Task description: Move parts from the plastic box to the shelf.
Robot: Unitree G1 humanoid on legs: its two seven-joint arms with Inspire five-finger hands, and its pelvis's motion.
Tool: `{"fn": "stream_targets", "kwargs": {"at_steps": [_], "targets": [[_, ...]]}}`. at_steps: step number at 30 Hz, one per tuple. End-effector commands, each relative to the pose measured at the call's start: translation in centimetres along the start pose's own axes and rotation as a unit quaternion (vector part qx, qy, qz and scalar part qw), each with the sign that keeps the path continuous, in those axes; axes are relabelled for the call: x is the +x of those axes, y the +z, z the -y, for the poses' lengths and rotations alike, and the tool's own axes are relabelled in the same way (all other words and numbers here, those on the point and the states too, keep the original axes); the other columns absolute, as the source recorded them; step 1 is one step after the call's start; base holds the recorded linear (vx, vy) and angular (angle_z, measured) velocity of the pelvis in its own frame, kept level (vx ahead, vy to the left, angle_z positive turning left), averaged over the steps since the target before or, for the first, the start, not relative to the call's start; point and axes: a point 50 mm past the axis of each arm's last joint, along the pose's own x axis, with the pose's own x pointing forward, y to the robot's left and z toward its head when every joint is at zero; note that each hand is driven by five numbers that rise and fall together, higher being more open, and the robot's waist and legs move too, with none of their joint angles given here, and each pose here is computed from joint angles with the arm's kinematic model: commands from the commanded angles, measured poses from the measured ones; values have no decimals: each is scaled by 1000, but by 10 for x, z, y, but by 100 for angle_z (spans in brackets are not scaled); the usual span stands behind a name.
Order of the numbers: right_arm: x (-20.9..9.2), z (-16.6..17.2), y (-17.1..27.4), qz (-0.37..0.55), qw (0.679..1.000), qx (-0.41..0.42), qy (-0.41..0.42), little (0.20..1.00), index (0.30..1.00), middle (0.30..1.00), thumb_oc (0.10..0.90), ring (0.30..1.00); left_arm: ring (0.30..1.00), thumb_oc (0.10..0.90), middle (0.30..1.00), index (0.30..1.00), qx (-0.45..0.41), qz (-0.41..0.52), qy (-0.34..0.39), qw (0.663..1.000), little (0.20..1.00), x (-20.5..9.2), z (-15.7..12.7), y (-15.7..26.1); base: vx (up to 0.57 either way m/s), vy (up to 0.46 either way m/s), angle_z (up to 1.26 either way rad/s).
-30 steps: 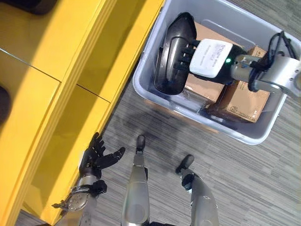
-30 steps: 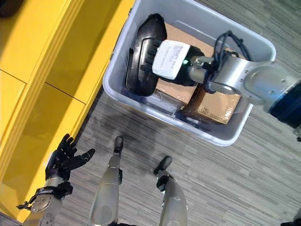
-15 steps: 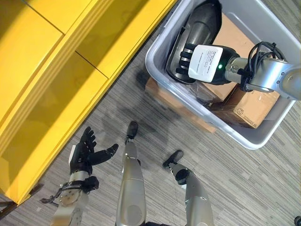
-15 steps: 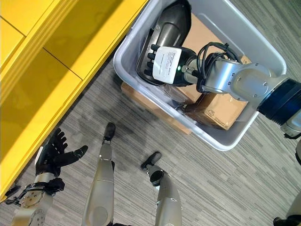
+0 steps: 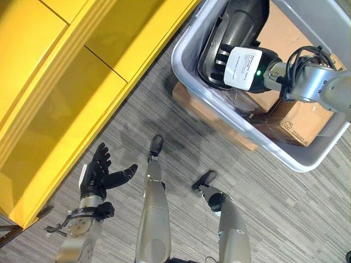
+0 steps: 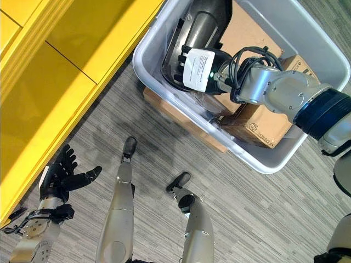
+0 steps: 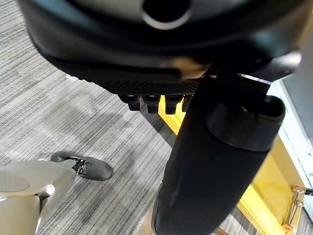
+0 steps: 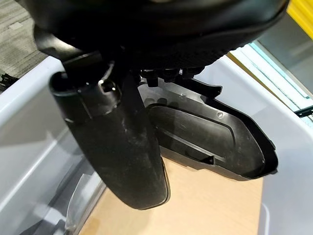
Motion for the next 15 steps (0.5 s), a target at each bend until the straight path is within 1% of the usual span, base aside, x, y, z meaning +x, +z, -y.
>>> {"fn": "stream_targets", "kwargs": {"at_steps": [1, 15], "targets": [[-24, 10, -58, -108, 993, -40, -19, 1000, 1000, 1000, 900, 1000, 1000, 900, 1000, 1000, 20, 75, 4, 997, 1000, 3, -9, 30, 0, 0, 0], [-44, -13, -89, -188, 980, -65, 22, 1000, 1000, 1000, 900, 1000, 1000, 900, 1000, 1000, 25, 87, 20, 996, 1000, 2, -18, 37, 27, 4, 2]]}}
